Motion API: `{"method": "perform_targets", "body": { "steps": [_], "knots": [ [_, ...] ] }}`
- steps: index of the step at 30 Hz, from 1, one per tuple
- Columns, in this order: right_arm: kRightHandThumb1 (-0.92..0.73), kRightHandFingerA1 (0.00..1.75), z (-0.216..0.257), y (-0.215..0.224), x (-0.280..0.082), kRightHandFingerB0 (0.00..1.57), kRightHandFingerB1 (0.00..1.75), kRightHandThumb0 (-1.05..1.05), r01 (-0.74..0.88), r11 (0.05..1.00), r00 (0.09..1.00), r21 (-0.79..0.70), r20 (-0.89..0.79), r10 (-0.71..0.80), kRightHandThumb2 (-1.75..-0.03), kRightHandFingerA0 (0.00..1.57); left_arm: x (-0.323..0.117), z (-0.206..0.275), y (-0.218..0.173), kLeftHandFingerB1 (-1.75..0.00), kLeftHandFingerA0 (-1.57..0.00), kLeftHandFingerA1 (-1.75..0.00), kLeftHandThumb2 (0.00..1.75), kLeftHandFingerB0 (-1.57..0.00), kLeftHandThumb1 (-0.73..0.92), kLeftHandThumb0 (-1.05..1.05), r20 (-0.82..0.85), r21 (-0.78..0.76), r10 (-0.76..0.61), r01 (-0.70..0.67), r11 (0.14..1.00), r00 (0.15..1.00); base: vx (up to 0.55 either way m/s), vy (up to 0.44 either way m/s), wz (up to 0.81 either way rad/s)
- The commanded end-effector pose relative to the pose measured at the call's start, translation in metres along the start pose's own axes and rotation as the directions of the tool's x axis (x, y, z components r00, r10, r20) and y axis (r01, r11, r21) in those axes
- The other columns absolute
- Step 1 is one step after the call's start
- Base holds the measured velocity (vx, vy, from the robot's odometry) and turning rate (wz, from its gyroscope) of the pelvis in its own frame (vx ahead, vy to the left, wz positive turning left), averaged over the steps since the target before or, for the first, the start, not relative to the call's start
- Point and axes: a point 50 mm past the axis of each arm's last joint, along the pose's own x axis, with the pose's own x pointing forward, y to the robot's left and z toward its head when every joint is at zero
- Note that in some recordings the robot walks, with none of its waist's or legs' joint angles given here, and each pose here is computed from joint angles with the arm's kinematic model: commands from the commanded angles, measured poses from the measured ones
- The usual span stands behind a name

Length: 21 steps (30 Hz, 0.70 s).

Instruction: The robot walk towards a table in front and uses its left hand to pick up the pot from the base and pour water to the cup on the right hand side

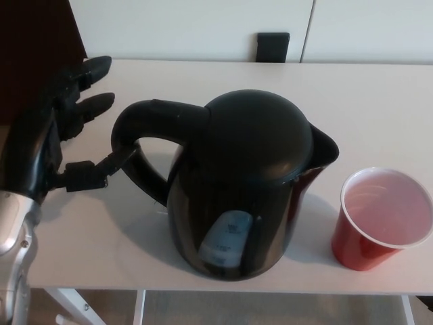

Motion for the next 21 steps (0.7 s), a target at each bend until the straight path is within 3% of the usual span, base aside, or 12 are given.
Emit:
{"method": "perform_targets", "body": {
  "steps": [1,8,9,21],
  "knots": [
    [-0.65,0.69,0.006,-0.004,0.0,0.36,0.55,-0.23,0.022,1.0,1.0,-0.005,0.005,-0.022,-0.7,0.43,0.001,-0.001,-0.001,-0.4,-0.34,-0.44,0.64,-0.27,0.38,-0.48,-0.025,-0.007,-0.006,0.006,1.0,1.0,0.0,0.0,0.0],
    [-0.62,0.78,0.011,-0.002,0.002,0.37,0.55,-0.25,0.014,1.0,1.0,-0.003,0.021,-0.014,-0.69,0.49,0.005,0.001,-0.006,-0.4,-0.36,-0.45,0.65,-0.29,0.39,-0.48,-0.014,0.022,-0.023,0.023,0.999,1.0,0.0,0.0,0.0],
    [-0.6,0.82,0.012,-0.001,0.002,0.43,0.61,-0.27,0.014,1.0,1.0,0.001,0.025,-0.014,-0.69,0.49,0.006,0.001,-0.007,-0.4,-0.37,-0.45,0.65,-0.29,0.38,-0.5,-0.008,0.031,-0.03,0.03,0.999,1.0,0.0,0.0,0.0],
    [-0.61,0.84,0.015,0.003,0.005,0.39,0.56,-0.27,0.019,1.0,0.999,0.01,0.027,-0.019,-0.67,0.52,0.006,-0.002,-0.021,-0.4,-0.35,-0.44,0.63,-0.3,0.38,-0.44,-0.022,0.039,-0.087,0.088,0.995,0.996,0.0,0.0,0.0]
  ]
}}
